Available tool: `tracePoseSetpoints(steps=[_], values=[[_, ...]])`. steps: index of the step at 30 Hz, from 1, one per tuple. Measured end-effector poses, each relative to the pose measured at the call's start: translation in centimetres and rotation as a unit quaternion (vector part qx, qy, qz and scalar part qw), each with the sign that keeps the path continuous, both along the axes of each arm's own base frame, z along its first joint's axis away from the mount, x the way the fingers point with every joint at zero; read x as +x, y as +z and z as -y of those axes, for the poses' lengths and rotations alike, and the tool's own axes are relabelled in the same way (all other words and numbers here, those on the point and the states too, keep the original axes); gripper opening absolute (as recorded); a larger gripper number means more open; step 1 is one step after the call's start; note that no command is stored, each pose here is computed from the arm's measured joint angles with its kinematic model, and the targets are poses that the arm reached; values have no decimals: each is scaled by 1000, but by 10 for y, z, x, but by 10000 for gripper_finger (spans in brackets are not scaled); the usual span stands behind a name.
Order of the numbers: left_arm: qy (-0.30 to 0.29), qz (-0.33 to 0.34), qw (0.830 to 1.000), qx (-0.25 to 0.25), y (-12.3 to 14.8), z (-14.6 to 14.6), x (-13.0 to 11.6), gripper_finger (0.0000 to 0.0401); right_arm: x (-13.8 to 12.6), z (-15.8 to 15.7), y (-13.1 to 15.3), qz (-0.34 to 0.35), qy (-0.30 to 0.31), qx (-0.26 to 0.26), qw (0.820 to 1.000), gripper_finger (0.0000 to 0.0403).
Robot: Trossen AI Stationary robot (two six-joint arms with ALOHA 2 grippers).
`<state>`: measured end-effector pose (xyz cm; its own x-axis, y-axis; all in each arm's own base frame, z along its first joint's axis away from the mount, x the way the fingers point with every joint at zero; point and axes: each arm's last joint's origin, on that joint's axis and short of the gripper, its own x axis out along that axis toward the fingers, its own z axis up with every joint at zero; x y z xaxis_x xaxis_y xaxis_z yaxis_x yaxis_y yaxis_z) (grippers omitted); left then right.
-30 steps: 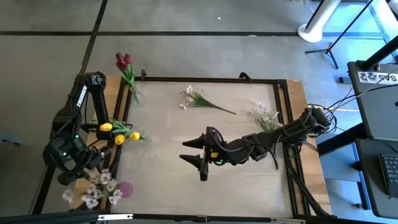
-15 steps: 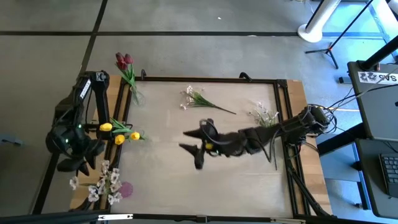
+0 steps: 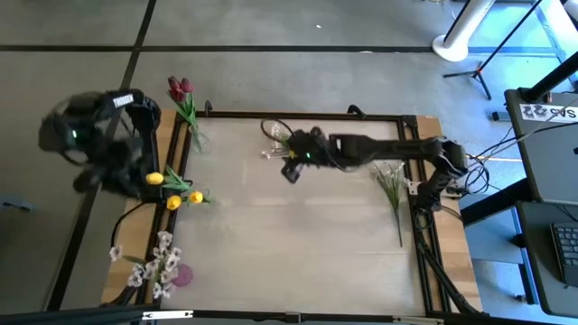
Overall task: Sort flowers into vase by color
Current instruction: Put the top white flowers into the purple vase
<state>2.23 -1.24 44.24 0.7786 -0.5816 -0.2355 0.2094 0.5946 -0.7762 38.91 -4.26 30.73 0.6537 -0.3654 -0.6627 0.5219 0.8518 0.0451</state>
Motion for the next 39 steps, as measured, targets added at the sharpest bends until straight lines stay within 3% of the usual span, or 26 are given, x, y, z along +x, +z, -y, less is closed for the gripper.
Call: tracePoseSetpoints(steps=[3, 8, 11, 15, 23, 28, 35, 39], values=[[127, 94, 987, 41, 16, -18, 4, 167, -1, 32, -28, -40, 23, 17, 999, 237], [308, 163, 927, 138, 28, -31, 6, 167, -1, 77, -77, -87, 41, 40, 995, 237], [316, 167, 921, 156, 28, -33, 5, 167, -2, 97, -100, -115, 35, 37, 992, 237], [332, 160, 920, 136, 29, -34, 5, 167, -2, 116, -127, -138, 53, 61, 987, 237], [337, 161, 916, 146, 28, -35, 4, 167, 3, 123, -170, -179, 51, 80, 979, 229], [332, 167, 913, 170, 26, -35, 4, 167, 5, 120, -180, -186, 27, 98, 977, 169], [326, 174, 907, 200, 26, -35, 4, 167, 9, 117, -172, -172, -6, 119, 978, 21], [312, 177, 911, 206, 28, -34, 5, 167, 17, 101, -140, -157, -4, 133, 979, 26]])
